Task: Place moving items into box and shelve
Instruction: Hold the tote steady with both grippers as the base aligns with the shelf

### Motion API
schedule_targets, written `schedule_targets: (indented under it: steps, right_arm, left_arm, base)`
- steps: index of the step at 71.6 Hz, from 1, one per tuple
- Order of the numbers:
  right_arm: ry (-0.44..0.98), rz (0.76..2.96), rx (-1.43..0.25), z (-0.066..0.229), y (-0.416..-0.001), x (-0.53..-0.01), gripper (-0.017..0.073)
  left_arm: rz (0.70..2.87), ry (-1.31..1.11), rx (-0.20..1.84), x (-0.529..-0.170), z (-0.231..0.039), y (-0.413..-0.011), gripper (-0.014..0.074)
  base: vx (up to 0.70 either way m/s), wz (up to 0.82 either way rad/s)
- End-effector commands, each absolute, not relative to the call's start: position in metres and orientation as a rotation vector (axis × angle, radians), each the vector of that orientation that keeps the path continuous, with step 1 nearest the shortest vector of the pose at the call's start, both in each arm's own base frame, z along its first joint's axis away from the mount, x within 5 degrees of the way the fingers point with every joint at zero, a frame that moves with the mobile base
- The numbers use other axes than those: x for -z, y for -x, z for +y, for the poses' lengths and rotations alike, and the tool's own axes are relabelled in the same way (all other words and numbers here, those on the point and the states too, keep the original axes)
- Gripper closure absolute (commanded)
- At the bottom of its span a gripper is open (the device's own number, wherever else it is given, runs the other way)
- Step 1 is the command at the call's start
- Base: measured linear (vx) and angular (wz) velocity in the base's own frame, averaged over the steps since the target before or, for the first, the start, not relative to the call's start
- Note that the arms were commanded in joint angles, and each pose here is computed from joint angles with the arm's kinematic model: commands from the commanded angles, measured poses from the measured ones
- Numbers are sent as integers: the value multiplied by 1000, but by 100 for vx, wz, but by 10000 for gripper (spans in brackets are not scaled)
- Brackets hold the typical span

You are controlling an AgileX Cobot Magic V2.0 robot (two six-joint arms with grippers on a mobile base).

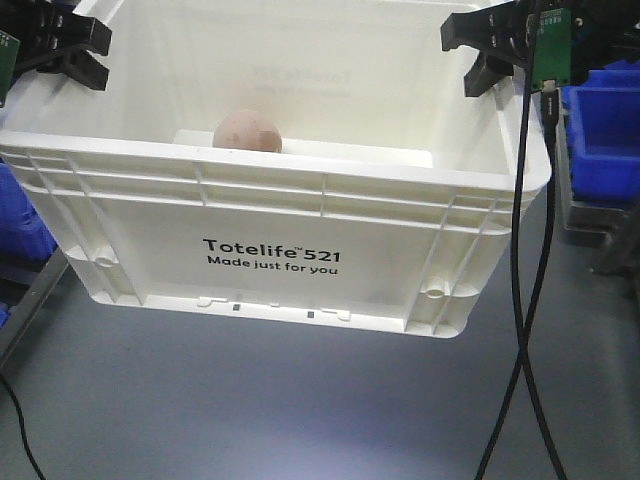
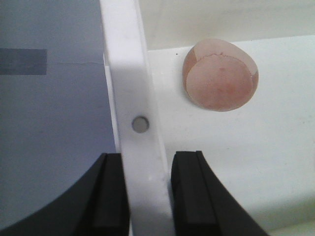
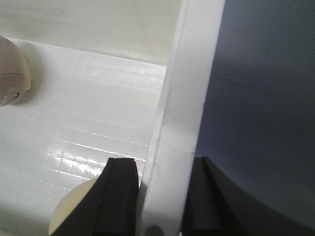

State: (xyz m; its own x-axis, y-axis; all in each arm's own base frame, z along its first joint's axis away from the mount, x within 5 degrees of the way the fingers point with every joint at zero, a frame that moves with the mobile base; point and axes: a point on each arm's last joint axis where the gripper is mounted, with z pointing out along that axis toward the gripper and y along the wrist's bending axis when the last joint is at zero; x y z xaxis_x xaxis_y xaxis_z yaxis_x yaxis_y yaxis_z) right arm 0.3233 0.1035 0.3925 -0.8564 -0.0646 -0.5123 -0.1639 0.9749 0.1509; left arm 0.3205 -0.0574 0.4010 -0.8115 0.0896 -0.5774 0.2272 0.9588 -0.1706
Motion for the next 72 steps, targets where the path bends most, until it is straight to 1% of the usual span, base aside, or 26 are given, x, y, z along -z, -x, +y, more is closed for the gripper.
schedule_targets:
  steps: [1, 50, 72]
  right_arm:
    - [183, 2380, -425, 113, -313, -431, 571]
    - [183, 2379, -425, 113, -313, -431, 571]
    - [183, 2376, -424, 113, -313, -431, 571]
  left_arm:
    - [2291, -208, 466, -442, -69, -307, 610]
    - [2291, -208, 466, -442, -69, -307, 610]
    - [2291, -208, 466, -442, -69, -307, 610]
  base:
    - [36, 48]
    - [27, 65]
    - [13, 46]
